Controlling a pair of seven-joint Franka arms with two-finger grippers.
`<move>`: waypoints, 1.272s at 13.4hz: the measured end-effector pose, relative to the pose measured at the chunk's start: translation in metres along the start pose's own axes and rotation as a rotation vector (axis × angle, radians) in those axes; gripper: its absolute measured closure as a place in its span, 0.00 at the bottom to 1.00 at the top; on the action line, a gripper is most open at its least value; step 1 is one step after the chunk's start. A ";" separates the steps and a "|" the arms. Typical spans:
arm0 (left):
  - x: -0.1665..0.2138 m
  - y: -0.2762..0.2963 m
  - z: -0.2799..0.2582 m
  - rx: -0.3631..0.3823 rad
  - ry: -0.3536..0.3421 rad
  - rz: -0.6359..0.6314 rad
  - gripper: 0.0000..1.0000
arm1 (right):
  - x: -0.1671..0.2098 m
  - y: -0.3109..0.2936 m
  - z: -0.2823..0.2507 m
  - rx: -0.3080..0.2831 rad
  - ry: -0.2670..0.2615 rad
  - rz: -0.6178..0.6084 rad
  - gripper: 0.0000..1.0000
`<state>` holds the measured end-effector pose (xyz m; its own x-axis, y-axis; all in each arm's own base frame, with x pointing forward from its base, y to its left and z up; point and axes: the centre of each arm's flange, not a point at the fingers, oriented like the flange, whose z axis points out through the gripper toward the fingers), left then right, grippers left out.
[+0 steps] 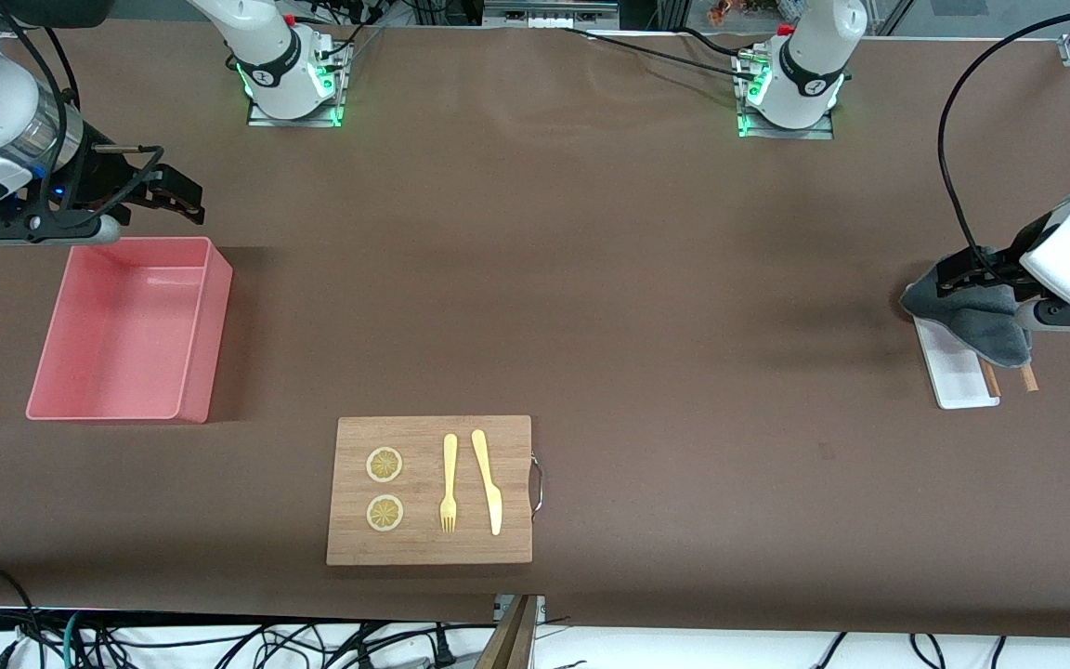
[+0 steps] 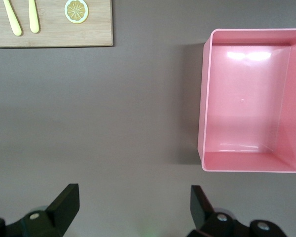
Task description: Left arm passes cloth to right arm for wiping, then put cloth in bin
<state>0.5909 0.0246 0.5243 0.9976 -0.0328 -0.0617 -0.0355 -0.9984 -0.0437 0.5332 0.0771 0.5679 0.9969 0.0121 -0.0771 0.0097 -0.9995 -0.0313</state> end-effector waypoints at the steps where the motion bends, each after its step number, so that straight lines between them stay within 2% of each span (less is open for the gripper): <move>1: 0.000 0.000 0.000 0.000 -0.001 -0.001 0.00 | 0.000 0.000 0.000 0.000 0.000 0.000 0.00; 17: 0.000 0.001 0.000 -0.001 -0.001 0.005 0.00 | 0.000 0.000 0.000 0.000 0.000 0.001 0.00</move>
<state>0.5908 0.0236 0.5242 0.9973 -0.0372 -0.0631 -0.0399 -0.9983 -0.0426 0.5333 0.0766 0.5679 0.9970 0.0113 -0.0772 0.0089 -0.9995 -0.0314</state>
